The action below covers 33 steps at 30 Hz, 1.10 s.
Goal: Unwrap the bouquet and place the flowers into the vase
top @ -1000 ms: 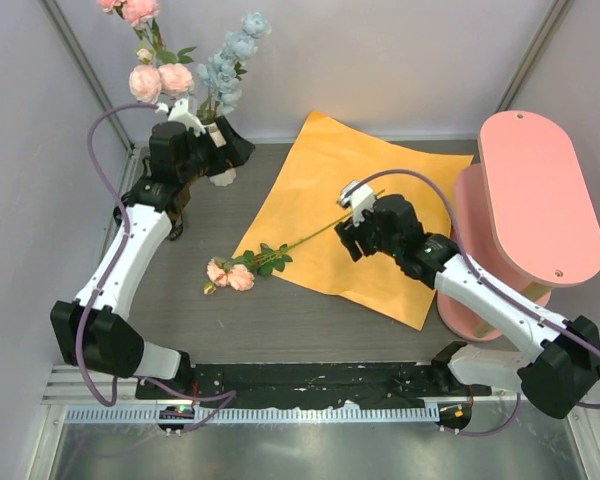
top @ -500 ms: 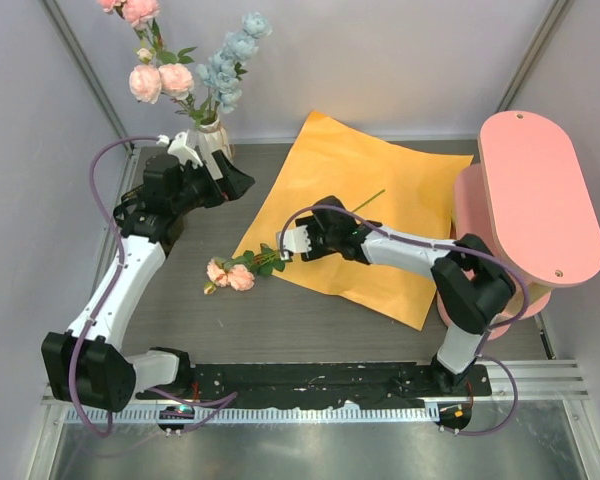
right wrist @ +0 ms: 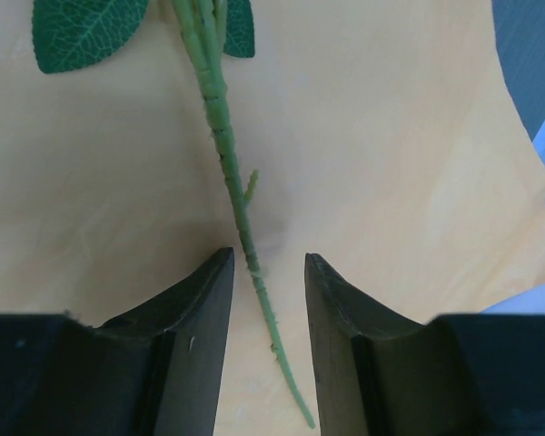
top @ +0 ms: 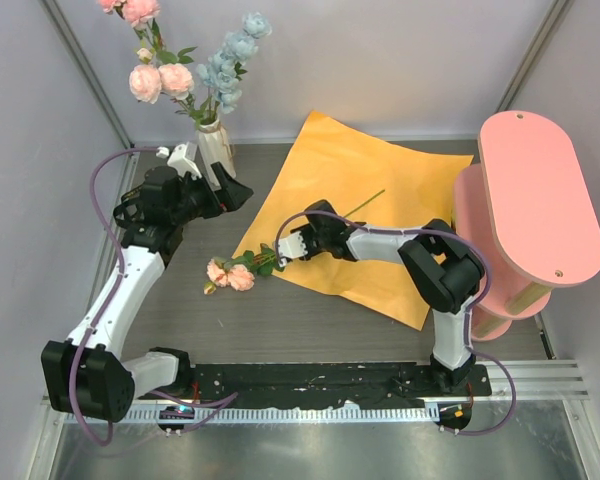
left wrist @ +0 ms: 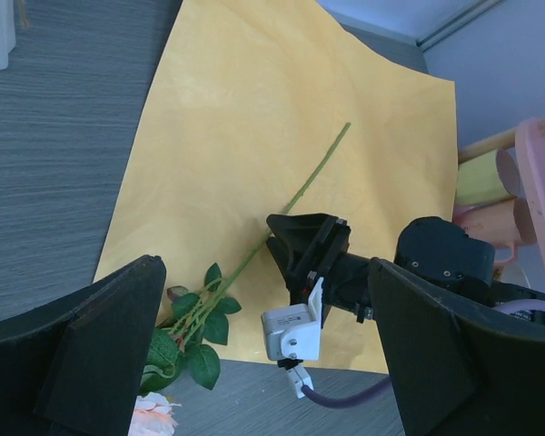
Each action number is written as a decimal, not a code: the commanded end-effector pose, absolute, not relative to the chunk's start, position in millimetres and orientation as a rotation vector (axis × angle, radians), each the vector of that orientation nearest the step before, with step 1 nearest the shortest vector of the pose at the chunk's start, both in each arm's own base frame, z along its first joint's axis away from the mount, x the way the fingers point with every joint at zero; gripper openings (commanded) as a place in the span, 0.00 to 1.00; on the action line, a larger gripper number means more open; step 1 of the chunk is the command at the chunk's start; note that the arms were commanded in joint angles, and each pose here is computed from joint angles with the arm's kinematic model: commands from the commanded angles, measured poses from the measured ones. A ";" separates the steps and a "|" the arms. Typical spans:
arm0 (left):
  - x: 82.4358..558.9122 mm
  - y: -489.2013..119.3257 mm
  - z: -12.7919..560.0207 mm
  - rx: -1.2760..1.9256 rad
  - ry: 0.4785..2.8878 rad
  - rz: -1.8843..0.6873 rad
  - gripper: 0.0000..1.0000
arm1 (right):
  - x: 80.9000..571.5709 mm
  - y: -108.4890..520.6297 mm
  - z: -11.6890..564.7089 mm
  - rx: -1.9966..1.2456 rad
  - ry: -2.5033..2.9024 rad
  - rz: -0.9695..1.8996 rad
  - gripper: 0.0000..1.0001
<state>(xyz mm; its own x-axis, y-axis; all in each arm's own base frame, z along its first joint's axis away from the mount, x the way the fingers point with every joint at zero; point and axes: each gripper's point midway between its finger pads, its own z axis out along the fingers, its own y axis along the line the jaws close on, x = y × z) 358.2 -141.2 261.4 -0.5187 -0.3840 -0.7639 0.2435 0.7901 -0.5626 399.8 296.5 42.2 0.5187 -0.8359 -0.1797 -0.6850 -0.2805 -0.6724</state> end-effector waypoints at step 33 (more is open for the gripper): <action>367.6 -124.2 283.2 -0.166 1.848 -0.861 0.95 | 411.2 335.5 95.2 -2.090 1.126 -0.190 0.01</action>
